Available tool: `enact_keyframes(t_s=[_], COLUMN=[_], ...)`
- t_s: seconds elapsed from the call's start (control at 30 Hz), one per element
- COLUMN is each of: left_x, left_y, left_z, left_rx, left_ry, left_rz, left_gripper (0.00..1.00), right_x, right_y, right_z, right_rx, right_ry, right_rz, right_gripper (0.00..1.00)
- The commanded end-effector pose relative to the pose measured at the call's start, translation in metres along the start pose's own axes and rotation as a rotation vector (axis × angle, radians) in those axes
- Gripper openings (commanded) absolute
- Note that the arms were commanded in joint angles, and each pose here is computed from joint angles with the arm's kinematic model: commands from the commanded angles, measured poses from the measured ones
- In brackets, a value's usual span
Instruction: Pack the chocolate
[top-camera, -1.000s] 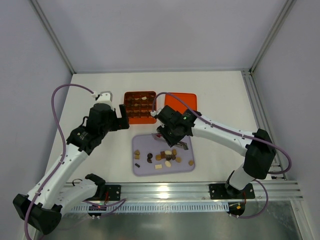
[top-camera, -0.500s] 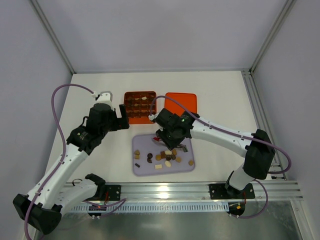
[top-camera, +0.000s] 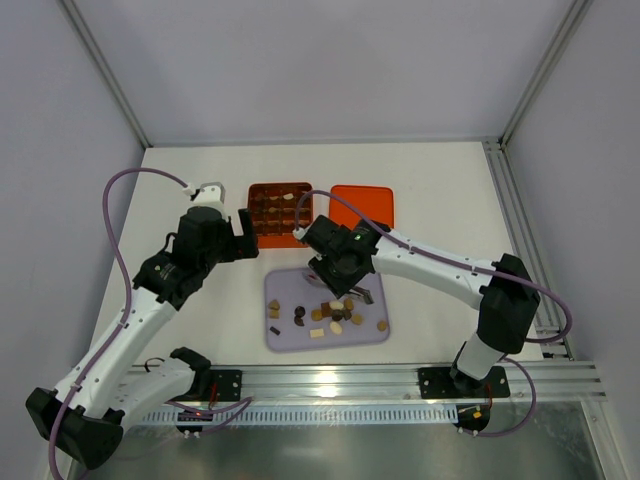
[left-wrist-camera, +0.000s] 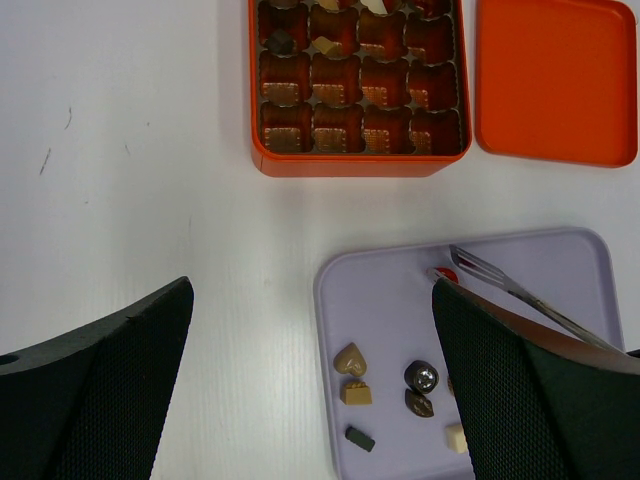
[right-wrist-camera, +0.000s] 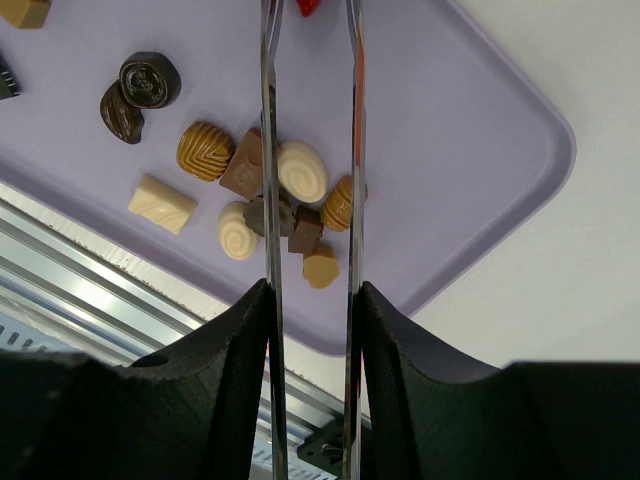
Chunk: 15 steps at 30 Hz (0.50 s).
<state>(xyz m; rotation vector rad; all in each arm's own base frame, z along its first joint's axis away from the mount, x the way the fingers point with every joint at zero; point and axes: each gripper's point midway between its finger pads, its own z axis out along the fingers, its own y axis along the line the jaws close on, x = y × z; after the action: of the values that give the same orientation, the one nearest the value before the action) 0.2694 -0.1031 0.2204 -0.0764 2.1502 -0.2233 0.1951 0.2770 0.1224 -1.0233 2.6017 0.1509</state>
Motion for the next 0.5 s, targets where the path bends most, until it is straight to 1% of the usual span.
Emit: enact_keyframes(t_s=[0.0, 0.4, 0.47], left_x=[-0.0068, -0.0071, -0.0074], left_y=[0.0005, 0.0004, 0.0002], left_z=[-0.001, -0.0013, -0.0012], left_rx=[0.002, 0.002, 0.002], left_ry=[-0.032, -0.034, -0.034], left_rz=[-0.018, -0.02, -0.02], left_gripper=[1.0, 1.0, 1.0], right_x=[-0.0185, -0.0161, -0.0163], right_y=[0.0, 0.0008, 0.0008], right_z=[-0.0071, -0.0107, -0.0096], right_rx=[0.008, 0.0, -0.001], right_ry=[-0.048, -0.041, -0.04], right_rz=[0.013, 0.014, 0.017], right_gripper=[0.42, 0.42, 0.39])
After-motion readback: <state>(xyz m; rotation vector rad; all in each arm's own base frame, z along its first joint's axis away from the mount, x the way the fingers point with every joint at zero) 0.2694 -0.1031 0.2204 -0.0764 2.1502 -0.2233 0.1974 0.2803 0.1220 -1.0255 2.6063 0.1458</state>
